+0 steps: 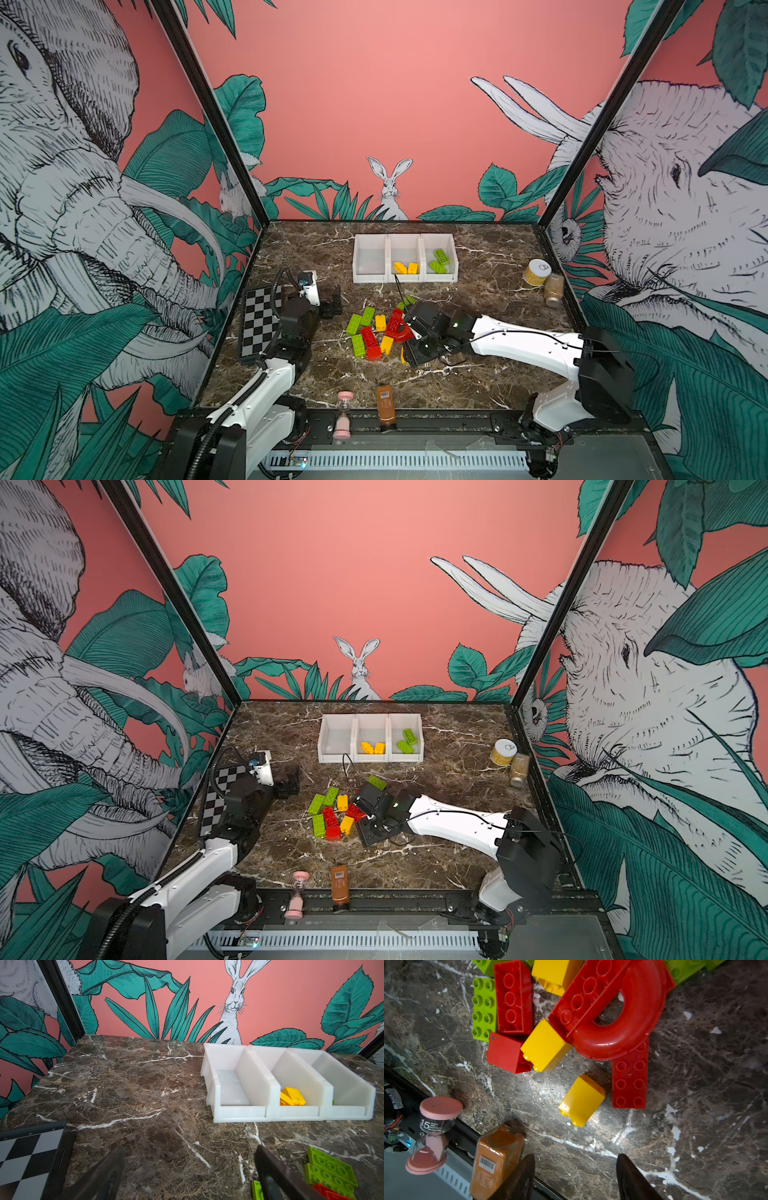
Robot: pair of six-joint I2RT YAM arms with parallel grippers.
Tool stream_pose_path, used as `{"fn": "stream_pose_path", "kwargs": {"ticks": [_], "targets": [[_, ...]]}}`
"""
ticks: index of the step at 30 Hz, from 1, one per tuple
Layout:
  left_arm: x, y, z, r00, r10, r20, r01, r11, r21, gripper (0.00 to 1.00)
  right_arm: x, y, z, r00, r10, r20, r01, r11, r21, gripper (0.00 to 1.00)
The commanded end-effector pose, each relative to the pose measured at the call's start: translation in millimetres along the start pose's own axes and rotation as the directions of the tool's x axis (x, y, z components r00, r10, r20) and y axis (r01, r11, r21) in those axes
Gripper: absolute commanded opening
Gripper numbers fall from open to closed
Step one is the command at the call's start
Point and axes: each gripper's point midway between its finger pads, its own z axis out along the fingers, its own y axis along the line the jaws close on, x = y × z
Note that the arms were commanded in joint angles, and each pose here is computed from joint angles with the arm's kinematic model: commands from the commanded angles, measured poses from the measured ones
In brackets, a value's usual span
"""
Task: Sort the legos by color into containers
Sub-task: 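Move the right gripper back to the pile and grasp a yellow brick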
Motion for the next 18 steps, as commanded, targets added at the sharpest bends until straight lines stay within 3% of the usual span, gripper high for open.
{"fn": "stream_pose_path", "kwargs": {"ticks": [1,18], "targets": [[-1.7,-1.4,-0.9,1.000,0.004,0.015,-0.004,1.000,0.001,0.98,-1.2,9.3,7.5,1.000,0.008,-0.014,-0.008,1.000,-0.021,0.62],[-2.0,-1.4,-1.3,1.000,0.002,0.017,-0.002,1.000,0.002,0.98,-10.8,13.4,42.6,0.995,-0.067,-0.075,0.069,0.997,0.035,0.61]]}}
